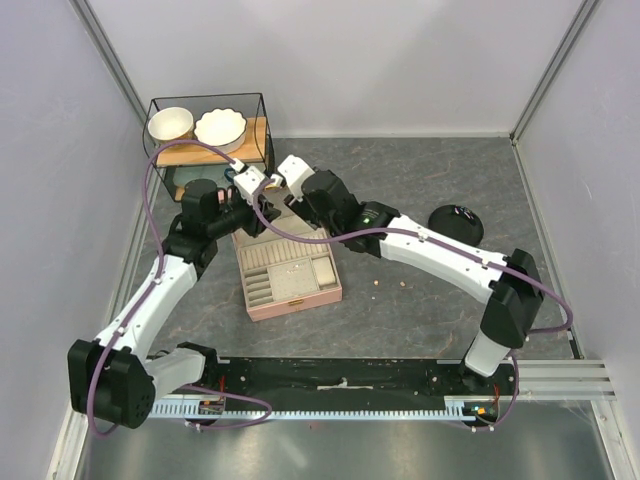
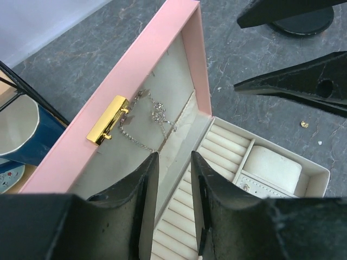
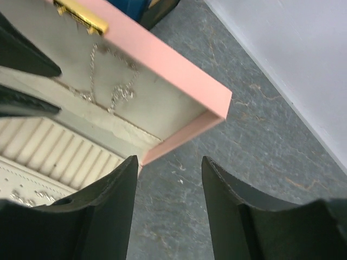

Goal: Organize the mixed jewelry

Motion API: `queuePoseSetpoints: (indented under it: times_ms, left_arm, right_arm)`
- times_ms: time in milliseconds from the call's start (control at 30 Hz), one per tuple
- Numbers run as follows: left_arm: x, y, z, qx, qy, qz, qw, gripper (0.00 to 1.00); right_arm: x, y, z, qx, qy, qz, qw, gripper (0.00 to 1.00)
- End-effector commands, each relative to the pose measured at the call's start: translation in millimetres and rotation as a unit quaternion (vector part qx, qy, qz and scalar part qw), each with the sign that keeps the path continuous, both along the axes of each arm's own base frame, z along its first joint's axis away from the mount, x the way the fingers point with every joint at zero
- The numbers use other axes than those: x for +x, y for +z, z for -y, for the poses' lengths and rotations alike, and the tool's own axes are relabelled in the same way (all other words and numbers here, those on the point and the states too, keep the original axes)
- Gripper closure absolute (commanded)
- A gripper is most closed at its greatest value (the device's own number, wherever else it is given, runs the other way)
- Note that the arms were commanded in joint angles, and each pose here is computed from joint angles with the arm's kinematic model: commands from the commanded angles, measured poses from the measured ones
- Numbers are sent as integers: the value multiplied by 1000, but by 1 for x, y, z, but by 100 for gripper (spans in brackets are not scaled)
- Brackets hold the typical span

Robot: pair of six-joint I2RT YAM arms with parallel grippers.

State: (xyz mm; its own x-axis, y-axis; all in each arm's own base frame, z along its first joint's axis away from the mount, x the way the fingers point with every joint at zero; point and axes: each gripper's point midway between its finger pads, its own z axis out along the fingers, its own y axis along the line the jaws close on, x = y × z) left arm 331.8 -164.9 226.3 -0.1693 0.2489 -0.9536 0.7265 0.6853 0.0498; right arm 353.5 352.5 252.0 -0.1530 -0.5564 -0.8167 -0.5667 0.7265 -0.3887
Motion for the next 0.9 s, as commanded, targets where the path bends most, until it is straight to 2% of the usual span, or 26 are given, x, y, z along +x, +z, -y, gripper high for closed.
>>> queuePoseSetpoints:
  times_ms: [0, 167, 500, 567, 700, 867]
  left_arm:
    - [-2, 20, -2, 10, -10, 39, 999, 61]
    - [0, 30, -12, 15, 25, 26, 999, 49]
    - [-24, 33, -12, 40, -9, -5, 999, 20]
    - [-27, 31, -13, 44, -10, -12, 999, 19]
    - [-32, 26, -12, 38, -11, -31, 999, 10]
    - [-33, 23, -11, 44, -20, -38, 998, 9]
  right_arm:
    - [-9, 18, 18, 5, 15, 19, 1000, 41]
    - [-12, 14, 39, -6, 11, 20, 1000, 30]
    - [-27, -24, 112, -41, 15, -54, 998, 21]
    - [-33, -32, 119, -42, 25, -71, 996, 19]
    - [-48, -55, 151, -65, 35, -115, 991, 18]
    - [-74, -79, 172, -80, 64, -169, 980, 18]
